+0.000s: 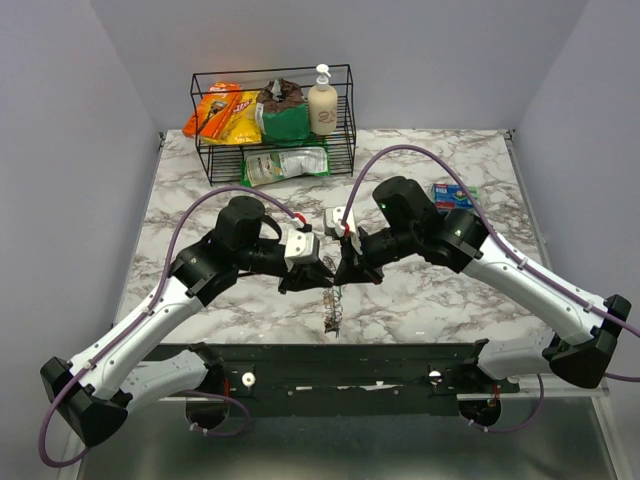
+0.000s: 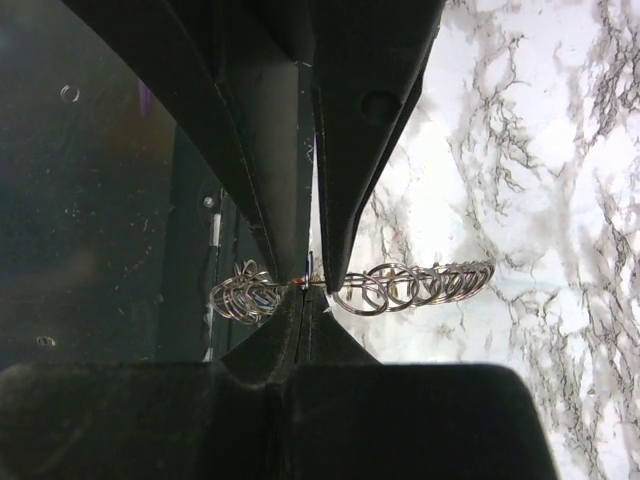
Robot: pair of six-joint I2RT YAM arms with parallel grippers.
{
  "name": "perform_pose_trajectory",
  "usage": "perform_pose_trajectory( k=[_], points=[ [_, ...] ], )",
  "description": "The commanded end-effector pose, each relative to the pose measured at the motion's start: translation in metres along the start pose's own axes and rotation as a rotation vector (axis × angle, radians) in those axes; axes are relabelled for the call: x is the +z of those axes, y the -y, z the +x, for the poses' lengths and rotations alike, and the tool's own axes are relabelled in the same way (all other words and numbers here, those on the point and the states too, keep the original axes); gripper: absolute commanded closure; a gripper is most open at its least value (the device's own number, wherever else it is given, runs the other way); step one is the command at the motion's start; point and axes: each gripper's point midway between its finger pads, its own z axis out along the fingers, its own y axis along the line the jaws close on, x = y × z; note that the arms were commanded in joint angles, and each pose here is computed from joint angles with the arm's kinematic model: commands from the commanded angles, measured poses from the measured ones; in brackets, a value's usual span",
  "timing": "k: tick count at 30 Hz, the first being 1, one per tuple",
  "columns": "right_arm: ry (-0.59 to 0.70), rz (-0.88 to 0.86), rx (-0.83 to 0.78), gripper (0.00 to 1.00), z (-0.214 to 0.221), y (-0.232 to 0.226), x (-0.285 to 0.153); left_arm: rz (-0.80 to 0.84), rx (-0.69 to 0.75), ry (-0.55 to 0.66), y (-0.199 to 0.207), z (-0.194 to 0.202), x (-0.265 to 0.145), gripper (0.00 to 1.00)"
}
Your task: Put the keys on the keyring
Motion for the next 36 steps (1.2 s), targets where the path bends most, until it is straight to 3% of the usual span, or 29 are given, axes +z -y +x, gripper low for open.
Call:
perform_pose_trajectory(
  k=[1,7,14,17,20,21,24,30,36],
  points=[
    [0.054,0.028,-0.041,0.99,-0.015,0.001,-0.005,0.039,-0.004,0.002,0.006,0.004,0.004,0.75],
    [0.058,0.034,-0.042,0.99,-0.016,0.002,-0.006,0.05,-0.01,-0.021,0.007,0.01,0.006,1.0],
    [0.058,0.042,-0.041,0.99,-0.015,0.003,-0.006,0.025,0.015,-0.008,0.004,0.008,0.006,1.0],
    [0.069,0.062,-0.036,0.87,-0.016,0.006,-0.007,0.0,0.028,0.024,0.002,0.004,0.006,1.0],
    [0.11,0.068,-0.043,0.68,-0.025,0.003,-0.011,-0.027,0.035,0.085,0.002,-0.005,0.005,1.0],
    [0.117,0.066,-0.044,0.57,-0.026,0.002,-0.011,-0.031,0.043,0.108,0.004,-0.01,0.003,1.0],
    [0.141,0.084,-0.049,0.41,-0.028,0.002,-0.015,-0.046,0.037,0.182,0.005,-0.02,0.003,1.0],
    [0.189,0.189,-0.056,0.22,-0.038,0.011,-0.029,-0.095,0.036,0.294,0.002,-0.032,0.0,1.0],
    [0.279,0.298,-0.027,0.16,-0.053,0.021,-0.05,-0.153,0.073,0.421,-0.001,-0.052,-0.009,1.0]
  ],
)
